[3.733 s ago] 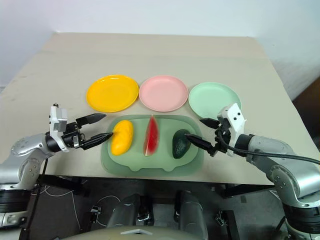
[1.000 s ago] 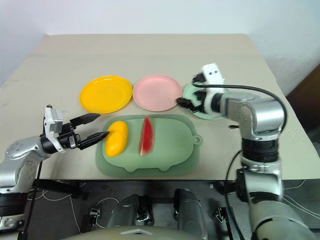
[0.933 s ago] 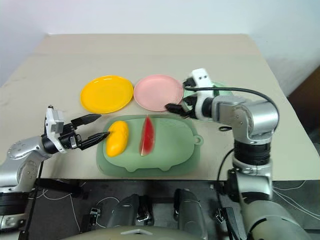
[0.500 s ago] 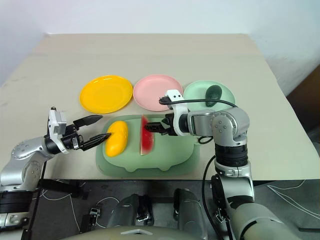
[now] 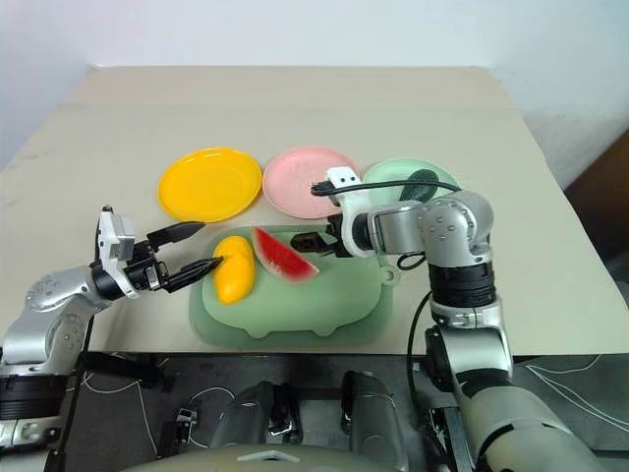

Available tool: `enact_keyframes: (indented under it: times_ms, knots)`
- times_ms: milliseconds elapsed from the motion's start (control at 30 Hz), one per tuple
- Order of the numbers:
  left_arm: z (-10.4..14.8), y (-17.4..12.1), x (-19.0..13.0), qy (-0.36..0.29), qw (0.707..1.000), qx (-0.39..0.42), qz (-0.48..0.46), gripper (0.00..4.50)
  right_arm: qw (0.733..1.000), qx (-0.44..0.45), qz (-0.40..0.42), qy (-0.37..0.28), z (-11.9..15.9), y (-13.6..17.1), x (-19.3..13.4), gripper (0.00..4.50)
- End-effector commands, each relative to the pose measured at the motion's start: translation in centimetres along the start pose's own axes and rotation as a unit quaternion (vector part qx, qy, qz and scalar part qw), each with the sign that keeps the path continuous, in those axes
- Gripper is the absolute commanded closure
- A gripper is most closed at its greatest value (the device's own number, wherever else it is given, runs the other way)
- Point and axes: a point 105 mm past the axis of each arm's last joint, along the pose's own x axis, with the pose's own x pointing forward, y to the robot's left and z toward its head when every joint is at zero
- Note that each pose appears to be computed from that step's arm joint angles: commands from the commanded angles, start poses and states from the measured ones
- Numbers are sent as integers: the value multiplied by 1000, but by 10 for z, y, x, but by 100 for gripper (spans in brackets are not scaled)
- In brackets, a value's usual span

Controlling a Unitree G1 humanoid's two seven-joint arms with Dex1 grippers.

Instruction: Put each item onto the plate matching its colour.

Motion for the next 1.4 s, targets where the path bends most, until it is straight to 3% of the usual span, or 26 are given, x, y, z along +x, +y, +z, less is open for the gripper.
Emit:
enact_keyframes:
  times_ms: [33, 467, 733, 900, 1400]
  knots:
    - [5, 0, -2, -6, 1000, 13, -3, 0, 998, -33, 29, -34, 18, 18, -12, 2]
    - [11, 1, 5, -5, 1000, 15, -11, 0, 992, -76, 102, -3, 11, 60, -2, 2]
    - [11, 1, 6, -2, 1000, 16, -14, 0, 993, -74, 84, 40, -6, 59, 14, 2]
    - [14, -1, 8, -2, 1000, 17, -16, 0, 991, -115, 13, 71, -14, 47, 27, 2]
    - [15, 0, 11, -1, 1000, 19, -17, 0, 978, -180, -13, 101, -23, 44, 50, 2]
